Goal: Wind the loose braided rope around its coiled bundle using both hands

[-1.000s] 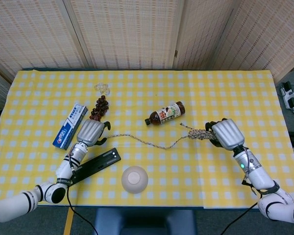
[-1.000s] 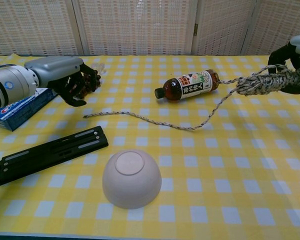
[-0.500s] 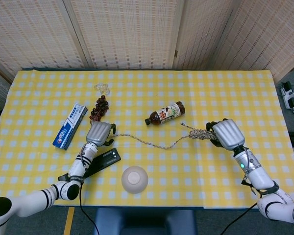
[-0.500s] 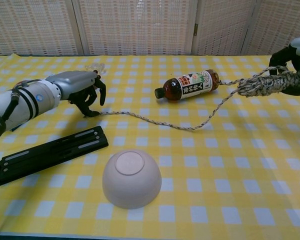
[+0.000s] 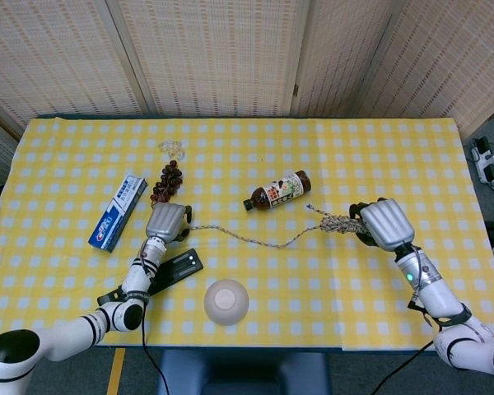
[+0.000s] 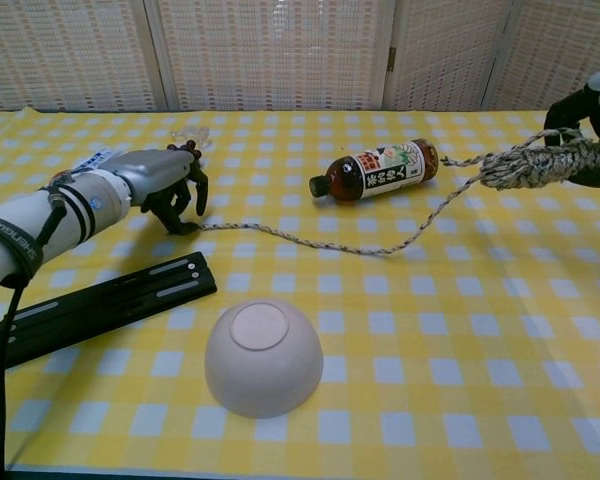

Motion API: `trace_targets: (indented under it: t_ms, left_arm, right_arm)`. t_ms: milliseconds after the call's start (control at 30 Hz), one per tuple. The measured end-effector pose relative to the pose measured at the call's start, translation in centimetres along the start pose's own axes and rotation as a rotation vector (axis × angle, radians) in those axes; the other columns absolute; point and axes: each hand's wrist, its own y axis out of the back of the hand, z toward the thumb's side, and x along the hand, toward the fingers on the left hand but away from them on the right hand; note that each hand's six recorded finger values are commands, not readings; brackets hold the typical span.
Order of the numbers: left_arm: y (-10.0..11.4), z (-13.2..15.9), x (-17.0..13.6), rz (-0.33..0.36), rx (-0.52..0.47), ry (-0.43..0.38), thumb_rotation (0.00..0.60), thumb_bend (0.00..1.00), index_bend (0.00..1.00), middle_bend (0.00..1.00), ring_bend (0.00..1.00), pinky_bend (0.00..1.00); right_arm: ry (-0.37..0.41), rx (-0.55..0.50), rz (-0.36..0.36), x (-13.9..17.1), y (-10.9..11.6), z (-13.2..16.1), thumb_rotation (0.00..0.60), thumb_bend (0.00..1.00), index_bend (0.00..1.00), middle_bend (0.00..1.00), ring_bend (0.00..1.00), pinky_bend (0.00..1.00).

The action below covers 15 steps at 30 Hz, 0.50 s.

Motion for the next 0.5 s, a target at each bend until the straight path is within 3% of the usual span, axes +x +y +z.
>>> trace_targets:
  t_ms: [500]
  left_arm:
    - [-0.47,0.12,-0.15,-0.029,-0.007,-0.002,0.600,0.39,0.56,0.83,0.76,0.74]
  right_arm:
    - [-0.002,-0.002,0.009,0.00,-0.25,-0.03,0.600,0.58,0.68,0.62,0.67,0.55]
